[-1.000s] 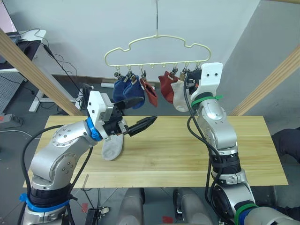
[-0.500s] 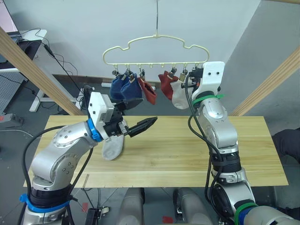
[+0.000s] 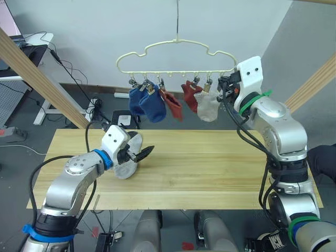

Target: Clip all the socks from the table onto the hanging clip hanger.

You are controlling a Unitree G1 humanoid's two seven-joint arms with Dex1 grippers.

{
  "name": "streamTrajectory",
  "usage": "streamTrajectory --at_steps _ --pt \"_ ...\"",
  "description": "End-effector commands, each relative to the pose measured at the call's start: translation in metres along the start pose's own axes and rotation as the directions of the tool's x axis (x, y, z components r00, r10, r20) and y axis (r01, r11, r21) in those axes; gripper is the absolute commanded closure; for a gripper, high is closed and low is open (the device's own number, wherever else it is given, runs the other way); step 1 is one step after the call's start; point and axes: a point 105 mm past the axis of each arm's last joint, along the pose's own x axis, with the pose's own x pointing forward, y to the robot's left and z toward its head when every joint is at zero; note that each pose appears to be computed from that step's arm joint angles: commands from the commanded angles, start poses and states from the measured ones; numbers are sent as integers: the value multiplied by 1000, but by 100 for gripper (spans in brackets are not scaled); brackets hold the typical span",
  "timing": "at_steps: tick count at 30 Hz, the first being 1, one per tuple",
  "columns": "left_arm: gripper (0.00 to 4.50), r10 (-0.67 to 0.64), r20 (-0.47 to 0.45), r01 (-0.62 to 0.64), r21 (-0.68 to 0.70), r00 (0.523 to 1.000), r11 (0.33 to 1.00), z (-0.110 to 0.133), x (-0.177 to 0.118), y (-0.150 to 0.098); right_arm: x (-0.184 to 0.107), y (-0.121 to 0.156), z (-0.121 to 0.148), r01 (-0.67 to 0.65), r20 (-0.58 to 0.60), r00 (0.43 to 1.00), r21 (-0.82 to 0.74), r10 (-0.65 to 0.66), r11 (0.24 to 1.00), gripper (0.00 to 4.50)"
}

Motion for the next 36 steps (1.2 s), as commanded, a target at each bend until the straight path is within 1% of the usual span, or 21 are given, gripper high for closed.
streamTrajectory --at_steps 1,4,7,9,11,16,21,24,29,32,35,36 --pt "0 94 -40 -93 26 995 995 -9 11 12 -7 3 16 -54 35 998 32 53 998 448" --pt "0 128 -98 -129 -4 987 992 -25 21 16 -8 1 15 -57 23 998 47 56 997 448" --pt "0 188 -151 -189 6 970 982 -40 26 24 -9 0 16 -53 22 998 56 52 997 448" --pt "0 249 -198 -263 -49 948 964 -56 30 30 -10 -2 17 -36 26 999 71 34 997 448" --pt "0 285 -218 -309 -85 934 947 -64 32 33 -11 -3 18 -26 26 999 79 24 996 448" --pt "0 291 -268 -326 -92 918 941 -81 33 33 -13 -3 17 -12 20 1000 87 10 996 448" --pt "0 262 -293 -300 -91 920 950 -93 31 30 -14 -4 16 -3 16 1000 94 1 996 448" --pt "58 242 -292 -280 -97 925 955 -96 31 28 -13 -5 15 3 14 1000 98 -4 995 450" --pt "186 233 -286 -269 -93 930 959 -95 30 28 -13 -6 14 9 11 1000 99 -10 995 450" --pt "253 207 -280 -242 -97 937 965 -94 30 25 -12 -7 14 11 12 1000 103 -12 995 450" --pt "330 185 -271 -217 -92 945 972 -91 29 23 -11 -8 13 11 8 1000 107 -12 994 450" --pt "363 177 -266 -208 -94 948 974 -90 29 22 -11 -8 12 9 6 1000 107 -10 994 450"
